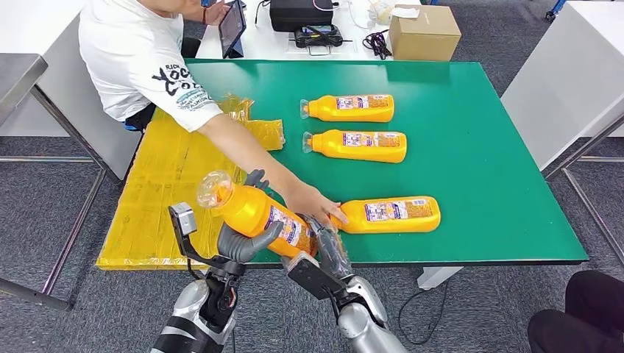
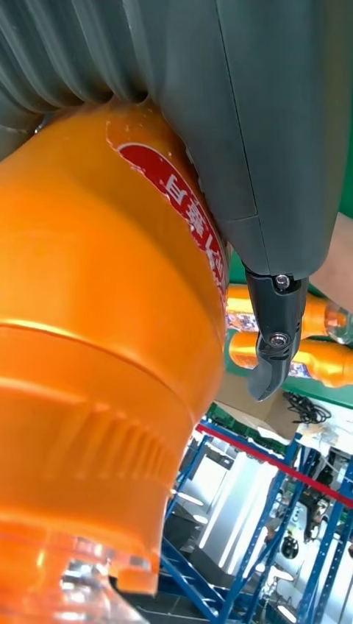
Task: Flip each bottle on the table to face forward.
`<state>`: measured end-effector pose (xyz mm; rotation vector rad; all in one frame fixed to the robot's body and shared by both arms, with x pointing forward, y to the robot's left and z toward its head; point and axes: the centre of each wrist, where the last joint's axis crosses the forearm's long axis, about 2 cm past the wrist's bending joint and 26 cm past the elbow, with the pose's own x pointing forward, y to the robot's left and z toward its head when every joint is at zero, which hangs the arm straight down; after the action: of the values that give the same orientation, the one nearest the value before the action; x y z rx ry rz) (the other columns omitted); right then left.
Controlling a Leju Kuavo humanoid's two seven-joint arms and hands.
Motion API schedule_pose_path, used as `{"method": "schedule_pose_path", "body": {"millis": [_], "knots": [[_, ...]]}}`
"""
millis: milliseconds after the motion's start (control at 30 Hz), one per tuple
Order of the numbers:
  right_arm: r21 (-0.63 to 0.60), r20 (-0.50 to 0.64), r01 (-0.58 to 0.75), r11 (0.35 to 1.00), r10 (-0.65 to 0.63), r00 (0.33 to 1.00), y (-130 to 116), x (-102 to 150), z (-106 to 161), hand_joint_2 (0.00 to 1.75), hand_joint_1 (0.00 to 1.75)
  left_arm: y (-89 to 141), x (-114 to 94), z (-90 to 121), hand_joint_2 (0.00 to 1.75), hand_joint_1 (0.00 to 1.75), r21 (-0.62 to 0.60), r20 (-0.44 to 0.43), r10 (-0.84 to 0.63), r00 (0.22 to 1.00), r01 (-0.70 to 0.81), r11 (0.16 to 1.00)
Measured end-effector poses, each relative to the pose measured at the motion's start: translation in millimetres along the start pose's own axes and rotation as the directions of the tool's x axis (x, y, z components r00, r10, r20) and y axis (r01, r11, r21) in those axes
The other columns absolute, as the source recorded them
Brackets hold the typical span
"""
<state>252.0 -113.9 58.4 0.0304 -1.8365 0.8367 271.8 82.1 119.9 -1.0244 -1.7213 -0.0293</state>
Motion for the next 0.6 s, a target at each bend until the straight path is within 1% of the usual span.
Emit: {"method": "schedule_pose_path", "body": {"millis": [233,267,367,400,600], "knots": [[0.033,-0.005,-0.008,0.999,0.008,1.0,0.2,-3.5,-1.6,1.75,1.75,0.8,-0.6,1.7,1.75,0.0,0.003,0.011,0.017,1.0,-0.017,1.0],[0.035,-0.006,-0.008,0.999,0.008,1.0,0.3,-3.8,-1.7,1.75,1.75,0.8,-0.7,1.9,1.75,0.4,0.003,0.013,0.018,1.0,-0.018,1.0],[0.04,-0.008,-0.009,0.999,0.01,1.0,0.5,-4.5,-2.0,1.75,1.75,1.5,-0.4,2.3,1.75,1.71,0.002,0.025,0.028,0.999,-0.028,1.0],[0.041,-0.01,-0.01,0.999,0.01,1.0,0.5,-4.6,-2.2,1.75,1.75,1.8,-0.2,2.6,1.75,1.75,0.001,0.03,0.033,0.999,-0.033,0.999],[0.049,-0.018,-0.011,0.999,0.012,1.0,0.5,-5.3,-3.1,1.75,1.75,1.6,1.4,5.6,1.75,1.75,-0.004,0.062,0.064,0.996,-0.064,0.998]]}}
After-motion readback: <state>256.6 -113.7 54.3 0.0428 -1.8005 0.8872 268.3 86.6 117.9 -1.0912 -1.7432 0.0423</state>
